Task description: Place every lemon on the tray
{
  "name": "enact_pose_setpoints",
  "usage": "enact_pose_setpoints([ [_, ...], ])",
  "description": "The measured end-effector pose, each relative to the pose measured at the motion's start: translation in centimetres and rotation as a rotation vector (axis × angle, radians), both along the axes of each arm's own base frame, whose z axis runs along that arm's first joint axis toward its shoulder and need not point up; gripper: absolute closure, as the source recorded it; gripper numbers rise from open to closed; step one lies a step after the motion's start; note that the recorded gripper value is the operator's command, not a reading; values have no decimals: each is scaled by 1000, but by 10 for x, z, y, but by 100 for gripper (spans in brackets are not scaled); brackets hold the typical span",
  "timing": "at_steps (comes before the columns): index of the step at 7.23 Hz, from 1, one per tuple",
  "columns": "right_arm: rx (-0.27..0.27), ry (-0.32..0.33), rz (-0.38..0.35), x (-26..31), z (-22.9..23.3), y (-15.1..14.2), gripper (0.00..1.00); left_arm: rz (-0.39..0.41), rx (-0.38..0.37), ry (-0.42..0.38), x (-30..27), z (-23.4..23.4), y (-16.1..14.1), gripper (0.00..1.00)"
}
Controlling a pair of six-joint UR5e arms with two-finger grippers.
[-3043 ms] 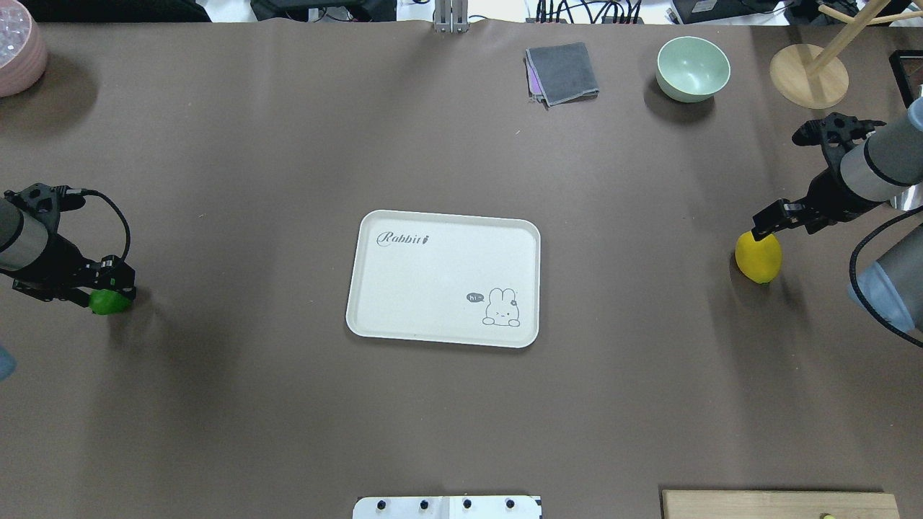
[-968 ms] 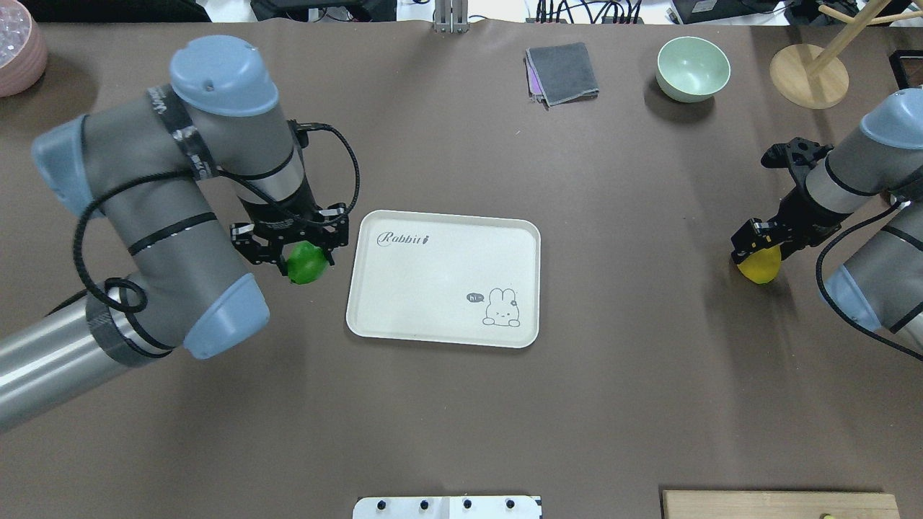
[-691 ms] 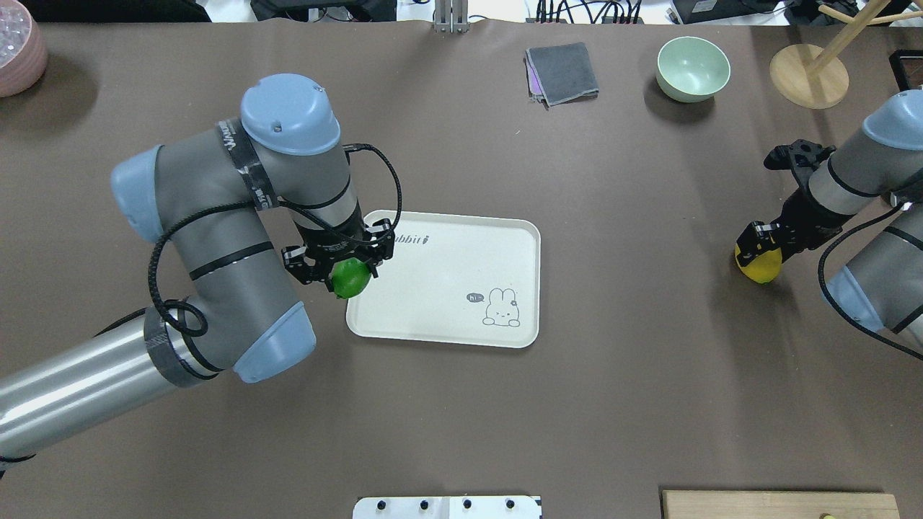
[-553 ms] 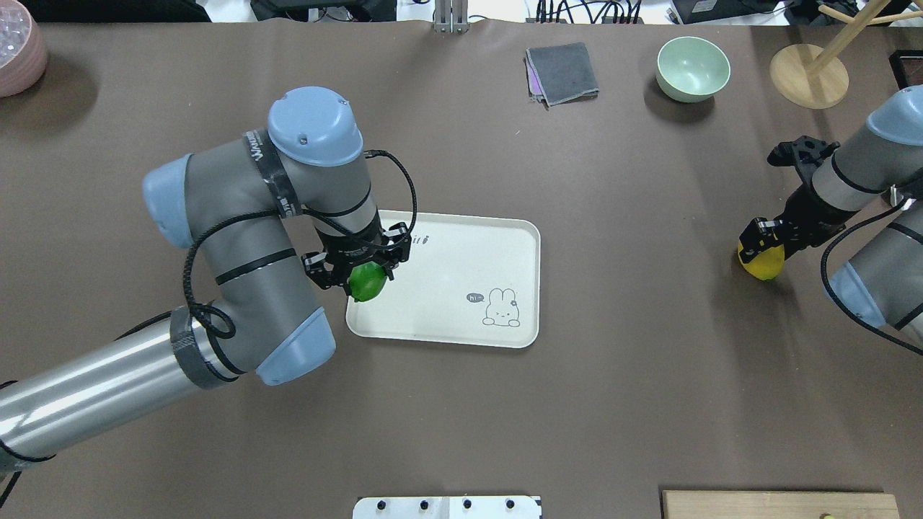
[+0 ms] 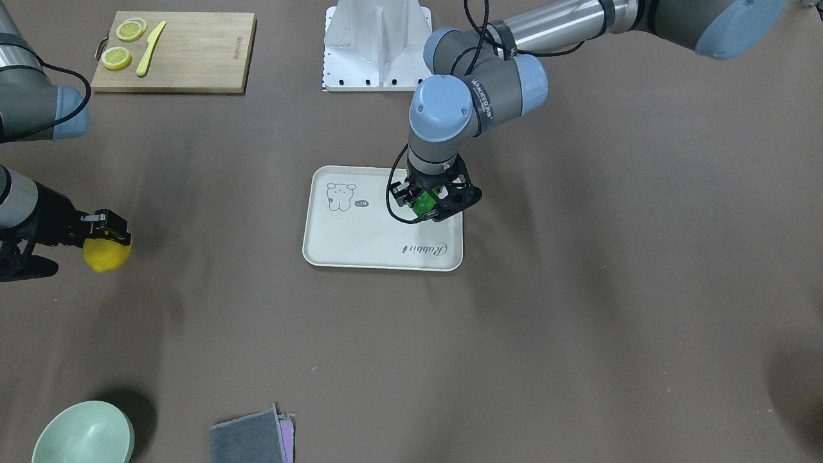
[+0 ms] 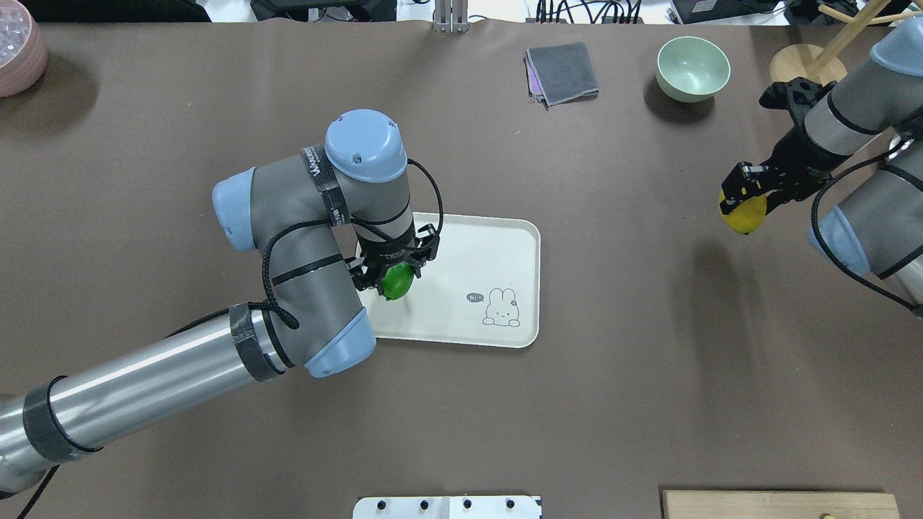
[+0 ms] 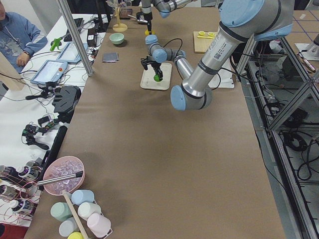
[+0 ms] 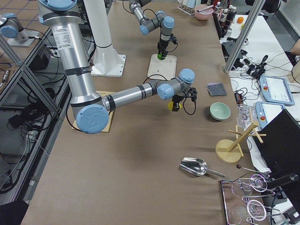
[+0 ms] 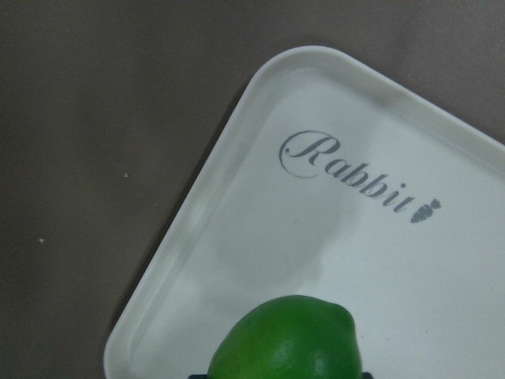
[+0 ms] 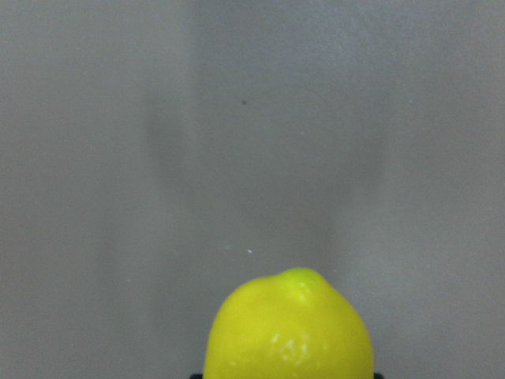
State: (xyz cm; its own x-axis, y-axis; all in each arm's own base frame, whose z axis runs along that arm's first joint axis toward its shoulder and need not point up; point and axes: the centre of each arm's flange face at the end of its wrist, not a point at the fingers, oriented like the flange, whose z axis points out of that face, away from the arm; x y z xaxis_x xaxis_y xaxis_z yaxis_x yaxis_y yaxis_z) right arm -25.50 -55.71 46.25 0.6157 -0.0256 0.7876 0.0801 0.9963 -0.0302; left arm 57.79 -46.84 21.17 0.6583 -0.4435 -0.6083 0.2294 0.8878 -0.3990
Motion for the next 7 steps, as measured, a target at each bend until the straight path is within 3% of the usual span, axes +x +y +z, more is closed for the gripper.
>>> enact_pose_setpoints([
  [1, 4, -28, 24, -14, -30, -8, 100, 0, -3, 1, 2, 1, 1, 2],
  [3, 65, -109, 31, -64, -95, -7, 100, 9, 3, 5, -10, 2, -2, 2],
  [5, 95, -157, 73, -133, -155, 14, 100, 77, 46, 12, -72, 23, -16, 2],
  [7, 104, -171, 78, -196, -188, 48, 100, 141, 112, 13, -140, 72, -7, 2],
])
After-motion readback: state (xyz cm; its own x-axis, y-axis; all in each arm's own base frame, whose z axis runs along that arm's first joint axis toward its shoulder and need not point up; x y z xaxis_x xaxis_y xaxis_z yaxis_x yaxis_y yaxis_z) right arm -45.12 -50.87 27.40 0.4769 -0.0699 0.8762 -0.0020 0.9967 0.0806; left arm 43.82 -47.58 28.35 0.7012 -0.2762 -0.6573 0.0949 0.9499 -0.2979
